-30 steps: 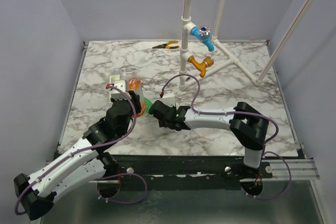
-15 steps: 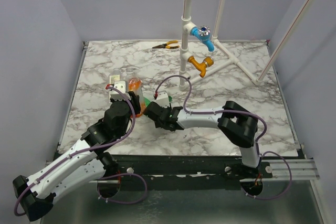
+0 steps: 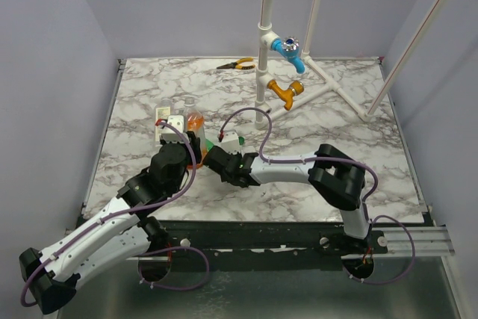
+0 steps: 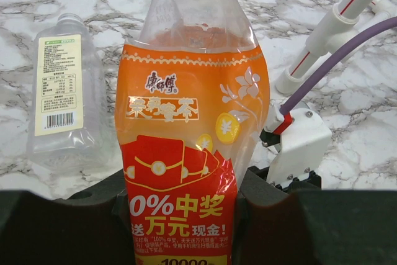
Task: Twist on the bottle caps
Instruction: Screw the bottle cap onto the plastic bottle.
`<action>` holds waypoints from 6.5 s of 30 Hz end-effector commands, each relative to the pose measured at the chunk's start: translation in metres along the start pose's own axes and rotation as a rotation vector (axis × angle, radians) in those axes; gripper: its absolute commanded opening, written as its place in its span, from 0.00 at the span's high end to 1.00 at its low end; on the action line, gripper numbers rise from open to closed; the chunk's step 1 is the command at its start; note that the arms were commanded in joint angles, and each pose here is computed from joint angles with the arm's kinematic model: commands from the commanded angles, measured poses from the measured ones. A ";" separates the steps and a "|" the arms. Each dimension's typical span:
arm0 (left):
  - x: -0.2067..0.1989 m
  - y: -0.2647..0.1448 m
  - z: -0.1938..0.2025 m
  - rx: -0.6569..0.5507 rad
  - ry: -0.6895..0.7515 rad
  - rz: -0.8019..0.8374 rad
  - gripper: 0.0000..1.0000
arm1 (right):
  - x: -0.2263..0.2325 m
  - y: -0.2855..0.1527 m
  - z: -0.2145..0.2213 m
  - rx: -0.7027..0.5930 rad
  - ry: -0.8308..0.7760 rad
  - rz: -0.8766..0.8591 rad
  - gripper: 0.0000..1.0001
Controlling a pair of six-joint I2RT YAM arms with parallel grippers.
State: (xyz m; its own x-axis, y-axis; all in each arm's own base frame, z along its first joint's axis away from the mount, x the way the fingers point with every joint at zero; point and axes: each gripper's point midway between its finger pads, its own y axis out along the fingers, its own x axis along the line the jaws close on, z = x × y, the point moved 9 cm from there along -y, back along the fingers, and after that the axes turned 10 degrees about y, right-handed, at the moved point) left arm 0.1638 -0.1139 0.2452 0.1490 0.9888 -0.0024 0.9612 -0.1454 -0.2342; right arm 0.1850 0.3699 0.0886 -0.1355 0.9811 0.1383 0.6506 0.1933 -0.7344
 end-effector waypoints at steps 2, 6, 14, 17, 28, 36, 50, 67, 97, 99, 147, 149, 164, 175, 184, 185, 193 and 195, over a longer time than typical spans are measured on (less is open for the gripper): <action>-0.004 -0.002 -0.004 -0.007 0.011 0.068 1.00 | -0.011 -0.003 0.006 -0.019 -0.009 0.050 0.67; -0.008 -0.002 -0.003 -0.008 0.060 0.137 1.00 | -0.015 -0.025 -0.009 -0.042 0.017 0.039 0.76; -0.017 -0.010 -0.007 -0.086 0.246 0.379 1.00 | -0.045 -0.118 -0.041 -0.008 0.100 -0.119 0.81; -0.020 -0.014 -0.004 -0.114 0.254 0.438 1.00 | -0.058 -0.149 -0.050 0.009 0.115 -0.177 0.81; -0.047 -0.023 0.004 -0.221 0.202 0.760 1.00 | -0.129 -0.199 -0.118 0.037 0.260 -0.431 0.79; -0.064 -0.020 0.001 -0.243 0.201 0.874 1.00 | -0.142 -0.245 -0.162 -0.020 0.263 -0.540 0.79; -0.102 -0.036 -0.008 -0.425 0.195 0.960 1.00 | -0.126 -0.289 -0.195 0.031 0.210 -0.667 0.79; -0.107 -0.029 0.009 -0.447 0.224 0.897 1.00 | -0.135 -0.300 -0.179 0.200 0.193 -0.604 0.80; -0.126 -0.017 0.018 -0.455 0.205 0.922 1.00 | -0.136 -0.282 -0.171 0.216 0.180 -0.526 0.81; -0.127 -0.016 0.018 -0.463 0.200 0.918 1.00 | -0.136 -0.281 -0.171 0.211 0.173 -0.510 0.81; -0.145 -0.020 -0.004 -0.595 0.271 0.991 1.00 | -0.123 -0.293 -0.153 0.330 0.060 -0.384 0.80; -0.145 -0.020 -0.003 -0.600 0.285 0.990 1.00 | -0.121 -0.293 -0.152 0.346 0.049 -0.407 0.80; -0.145 -0.020 -0.011 -0.643 0.207 0.951 1.00 | -0.109 -0.290 -0.167 0.321 0.094 -0.404 0.76; -0.148 -0.012 0.001 -0.583 0.179 0.925 1.00 | -0.109 -0.292 -0.174 0.293 0.118 -0.377 0.71; -0.151 -0.004 0.007 -0.538 0.170 0.888 1.00 | -0.110 -0.287 -0.174 0.293 0.107 -0.330 0.69; -0.151 -0.004 0.008 -0.536 0.171 0.887 1.00 | -0.110 -0.287 -0.174 0.291 0.105 -0.328 0.68; -0.154 -0.001 0.010 -0.525 0.179 0.886 1.00 | -0.110 -0.285 -0.174 0.289 0.101 -0.319 0.63; -0.153 -0.001 0.010 -0.527 0.180 0.885 1.00 | -0.111 -0.285 -0.173 0.291 0.101 -0.316 0.62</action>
State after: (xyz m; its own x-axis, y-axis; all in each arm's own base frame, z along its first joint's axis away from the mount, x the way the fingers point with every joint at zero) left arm 0.1368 -0.2574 0.2085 0.8453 0.4963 0.1978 0.4801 -0.8681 0.1261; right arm 0.1499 0.1988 0.4010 -0.2082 0.8871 0.4119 0.4150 0.4615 -0.7841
